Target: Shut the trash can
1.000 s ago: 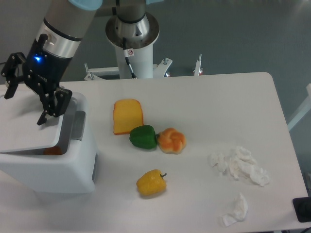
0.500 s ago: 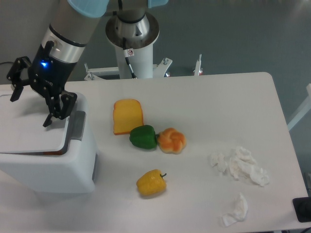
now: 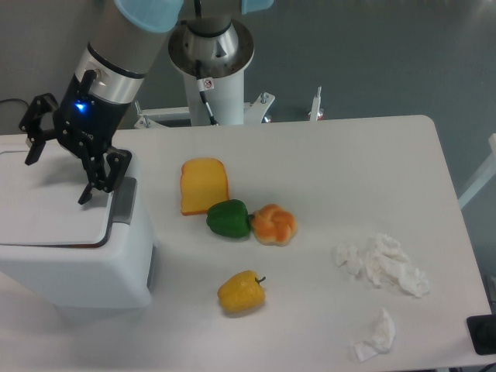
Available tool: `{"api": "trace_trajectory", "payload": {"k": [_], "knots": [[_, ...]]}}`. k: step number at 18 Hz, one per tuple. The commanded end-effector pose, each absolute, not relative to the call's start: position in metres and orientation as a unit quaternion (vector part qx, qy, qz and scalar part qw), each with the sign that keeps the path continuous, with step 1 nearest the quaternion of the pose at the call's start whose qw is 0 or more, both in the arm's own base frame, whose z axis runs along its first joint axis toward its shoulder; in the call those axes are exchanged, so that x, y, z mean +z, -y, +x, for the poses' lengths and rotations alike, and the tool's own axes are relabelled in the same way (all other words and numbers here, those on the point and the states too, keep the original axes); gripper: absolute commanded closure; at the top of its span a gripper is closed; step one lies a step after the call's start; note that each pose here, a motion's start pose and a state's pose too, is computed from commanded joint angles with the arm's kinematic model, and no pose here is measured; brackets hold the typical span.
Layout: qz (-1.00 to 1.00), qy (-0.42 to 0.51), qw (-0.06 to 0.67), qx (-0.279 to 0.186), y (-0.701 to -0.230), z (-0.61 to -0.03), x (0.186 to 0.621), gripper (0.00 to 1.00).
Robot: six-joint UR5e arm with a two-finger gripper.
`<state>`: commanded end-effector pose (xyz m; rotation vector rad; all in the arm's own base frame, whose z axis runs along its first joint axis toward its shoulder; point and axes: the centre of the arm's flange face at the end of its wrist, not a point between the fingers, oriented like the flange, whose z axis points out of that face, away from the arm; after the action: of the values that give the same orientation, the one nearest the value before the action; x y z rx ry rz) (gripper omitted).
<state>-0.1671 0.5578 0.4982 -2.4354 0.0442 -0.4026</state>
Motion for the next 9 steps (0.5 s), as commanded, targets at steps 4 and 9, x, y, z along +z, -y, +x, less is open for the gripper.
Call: {"api": "trace_trajectory", "payload": {"k": [4,9], "knots": [[-0.931,-0.018,0.330,-0.153,-0.5575,-0.1680,0.4982,0.00],[-0.931,-0.019,0.329,-0.154,-0.5586,-0.1677,0.4965,0.00]]}}
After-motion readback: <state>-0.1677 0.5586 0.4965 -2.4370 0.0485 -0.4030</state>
